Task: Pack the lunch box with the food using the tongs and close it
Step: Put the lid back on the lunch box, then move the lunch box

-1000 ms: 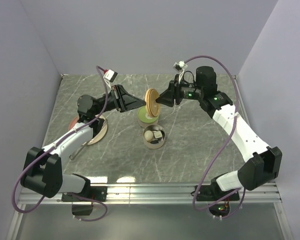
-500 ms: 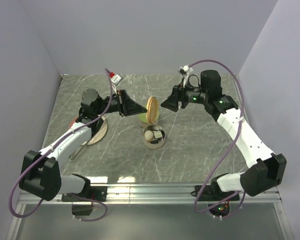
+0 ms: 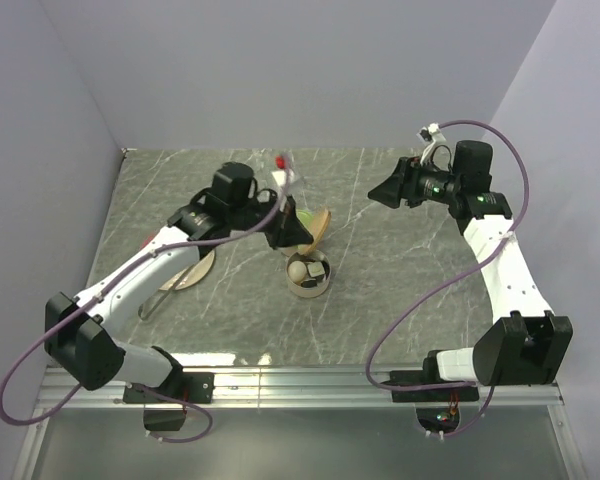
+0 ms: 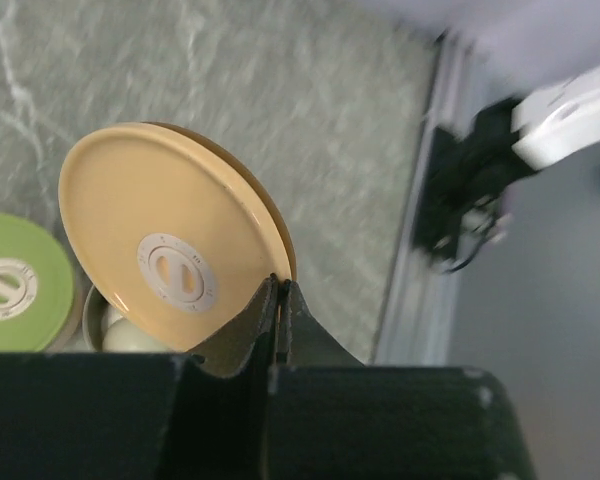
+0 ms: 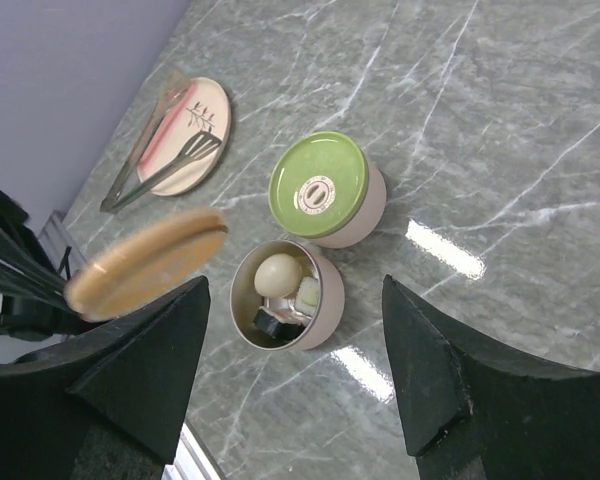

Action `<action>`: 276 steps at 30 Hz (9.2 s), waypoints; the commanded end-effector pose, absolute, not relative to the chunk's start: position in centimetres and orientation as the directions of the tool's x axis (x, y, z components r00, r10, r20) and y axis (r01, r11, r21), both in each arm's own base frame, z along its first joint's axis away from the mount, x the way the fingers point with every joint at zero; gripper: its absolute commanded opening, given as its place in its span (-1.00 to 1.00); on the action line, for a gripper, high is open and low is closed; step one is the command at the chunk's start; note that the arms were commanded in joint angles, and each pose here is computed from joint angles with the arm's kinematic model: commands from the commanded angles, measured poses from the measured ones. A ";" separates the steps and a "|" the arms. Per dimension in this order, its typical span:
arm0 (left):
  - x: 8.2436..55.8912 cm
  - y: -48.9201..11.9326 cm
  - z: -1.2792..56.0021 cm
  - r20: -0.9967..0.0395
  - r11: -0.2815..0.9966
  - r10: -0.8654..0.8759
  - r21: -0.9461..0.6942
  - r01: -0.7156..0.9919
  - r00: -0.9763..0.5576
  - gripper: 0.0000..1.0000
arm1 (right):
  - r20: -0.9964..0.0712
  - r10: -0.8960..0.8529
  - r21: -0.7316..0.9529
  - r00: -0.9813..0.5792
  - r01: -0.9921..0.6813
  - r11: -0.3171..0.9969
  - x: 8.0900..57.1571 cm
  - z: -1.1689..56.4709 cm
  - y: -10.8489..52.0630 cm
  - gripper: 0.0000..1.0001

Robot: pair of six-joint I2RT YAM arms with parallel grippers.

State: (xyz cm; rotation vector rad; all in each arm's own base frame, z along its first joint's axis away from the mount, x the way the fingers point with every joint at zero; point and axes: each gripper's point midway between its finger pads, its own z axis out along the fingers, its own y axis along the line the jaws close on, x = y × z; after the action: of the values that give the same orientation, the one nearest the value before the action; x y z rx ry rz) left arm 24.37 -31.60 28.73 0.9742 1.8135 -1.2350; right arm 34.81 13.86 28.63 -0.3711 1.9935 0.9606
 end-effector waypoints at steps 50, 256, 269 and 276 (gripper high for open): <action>22.6 -32.4 9.2 -0.265 0.102 0.964 0.361 0.927 -0.003 -0.99 | -0.816 0.199 0.509 -0.543 -0.511 0.693 35.6 30.4 10.5 0.54; 36.8 -16.0 25.8 -0.796 0.721 -0.022 -0.432 0.542 -0.605 0.99 | -0.547 -0.138 0.362 -0.826 -0.382 0.850 36.1 8.4 16.8 0.17; 36.2 -11.4 24.4 -0.742 0.817 -0.053 -0.417 0.398 -0.668 0.99 | -0.671 -0.063 0.338 -0.738 -0.381 0.861 37.6 15.3 14.6 0.40; 37.3 -9.1 26.5 -0.829 0.888 0.019 -0.244 0.391 -0.559 0.99 | -0.794 -0.051 0.283 -0.606 -0.442 0.851 35.1 22.8 13.0 0.99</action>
State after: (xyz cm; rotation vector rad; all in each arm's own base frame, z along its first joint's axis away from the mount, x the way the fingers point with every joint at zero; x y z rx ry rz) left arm 36.45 -10.65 22.58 0.2495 2.2370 -0.6597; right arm 35.88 12.67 17.40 -0.2966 2.3107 0.5815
